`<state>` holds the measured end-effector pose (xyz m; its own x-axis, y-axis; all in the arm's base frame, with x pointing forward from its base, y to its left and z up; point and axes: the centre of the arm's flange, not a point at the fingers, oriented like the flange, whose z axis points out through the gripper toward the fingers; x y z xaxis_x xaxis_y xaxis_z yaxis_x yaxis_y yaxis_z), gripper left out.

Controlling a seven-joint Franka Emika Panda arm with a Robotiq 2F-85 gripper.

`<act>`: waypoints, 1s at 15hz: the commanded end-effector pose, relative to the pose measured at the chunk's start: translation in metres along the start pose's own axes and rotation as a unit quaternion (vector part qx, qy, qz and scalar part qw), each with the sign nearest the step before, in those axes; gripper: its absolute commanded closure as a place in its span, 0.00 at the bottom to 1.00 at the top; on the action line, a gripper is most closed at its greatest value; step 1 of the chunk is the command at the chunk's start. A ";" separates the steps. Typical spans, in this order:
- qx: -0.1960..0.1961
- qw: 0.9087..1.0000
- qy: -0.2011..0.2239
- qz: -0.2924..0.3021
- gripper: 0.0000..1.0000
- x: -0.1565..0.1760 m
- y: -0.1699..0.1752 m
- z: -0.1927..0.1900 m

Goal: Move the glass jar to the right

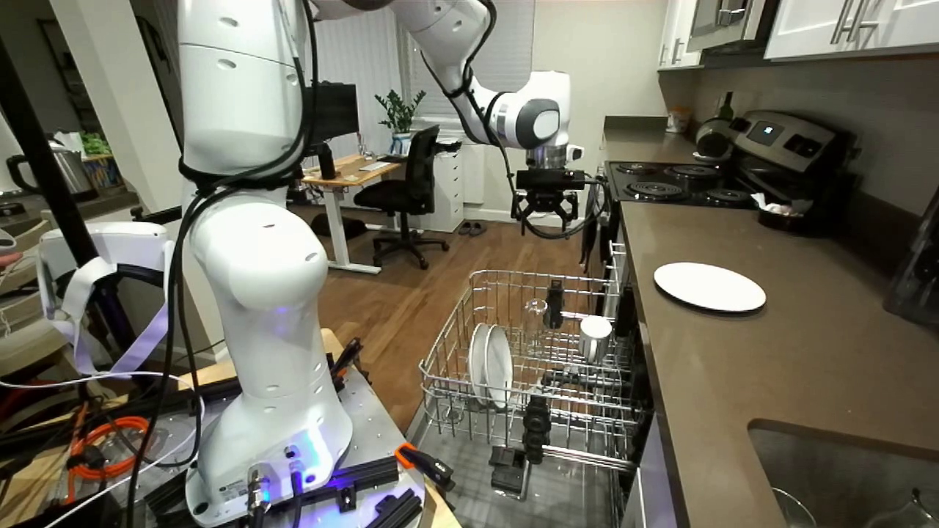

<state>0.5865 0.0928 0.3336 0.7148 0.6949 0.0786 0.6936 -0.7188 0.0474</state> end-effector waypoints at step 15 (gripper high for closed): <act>0.000 1.000 0.026 -0.002 0.00 0.075 -0.011 0.129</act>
<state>0.6314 0.1432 0.2389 0.6945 0.7114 0.1079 0.7115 -0.7013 0.0442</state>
